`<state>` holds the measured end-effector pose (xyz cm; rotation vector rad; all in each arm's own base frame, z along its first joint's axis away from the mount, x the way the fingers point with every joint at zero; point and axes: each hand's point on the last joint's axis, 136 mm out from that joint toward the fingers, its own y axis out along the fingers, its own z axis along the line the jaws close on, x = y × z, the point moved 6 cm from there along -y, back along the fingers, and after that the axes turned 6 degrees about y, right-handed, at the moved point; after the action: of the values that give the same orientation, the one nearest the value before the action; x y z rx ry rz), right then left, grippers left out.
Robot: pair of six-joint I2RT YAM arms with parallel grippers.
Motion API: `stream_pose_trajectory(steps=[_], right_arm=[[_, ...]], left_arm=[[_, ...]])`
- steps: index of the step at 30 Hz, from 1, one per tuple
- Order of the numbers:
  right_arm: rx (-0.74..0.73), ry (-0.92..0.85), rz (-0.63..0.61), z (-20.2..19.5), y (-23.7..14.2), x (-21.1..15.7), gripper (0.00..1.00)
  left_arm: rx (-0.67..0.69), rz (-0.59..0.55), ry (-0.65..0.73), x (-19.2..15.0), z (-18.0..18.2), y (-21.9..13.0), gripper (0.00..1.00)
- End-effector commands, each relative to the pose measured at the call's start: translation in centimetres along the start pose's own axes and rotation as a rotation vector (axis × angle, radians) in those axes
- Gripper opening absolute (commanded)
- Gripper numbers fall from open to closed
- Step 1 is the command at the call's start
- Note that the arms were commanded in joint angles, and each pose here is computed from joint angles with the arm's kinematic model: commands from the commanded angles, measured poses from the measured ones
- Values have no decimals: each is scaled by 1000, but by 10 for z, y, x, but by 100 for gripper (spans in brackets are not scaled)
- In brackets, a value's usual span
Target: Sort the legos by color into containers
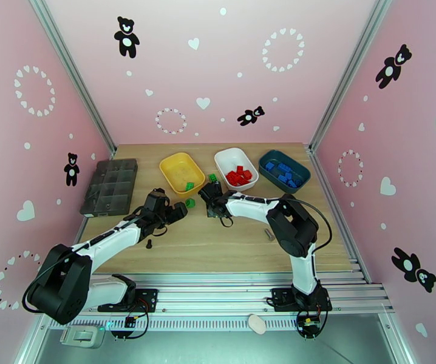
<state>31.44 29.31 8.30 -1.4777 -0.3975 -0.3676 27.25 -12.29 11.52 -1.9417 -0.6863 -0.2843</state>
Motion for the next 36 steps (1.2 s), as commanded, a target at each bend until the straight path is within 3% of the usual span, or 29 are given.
stream_pose_trajectory(steps=[1,7,13,18,22,30,36], right_arm=[[-56,-11,-12,-2,2,2,44],[-43,-11,-15,0,-1,4,35],[-8,-1,-33,0,-16,7,29],[57,4,-66,2,-40,14,27],[125,0,-93,8,-60,25,26],[246,-23,-141,34,-85,54,25],[296,-14,-158,61,-78,83,24]], left_arm=[[-21,20,3,-3,0,3,91],[-40,13,21,-1,-3,-1,93],[-49,-64,11,4,-3,-15,98],[2,-25,12,12,-4,-15,98],[-32,9,-3,22,-11,-10,98],[-72,-62,-42,61,-18,-22,98],[-119,-121,-111,94,-10,-28,99]])
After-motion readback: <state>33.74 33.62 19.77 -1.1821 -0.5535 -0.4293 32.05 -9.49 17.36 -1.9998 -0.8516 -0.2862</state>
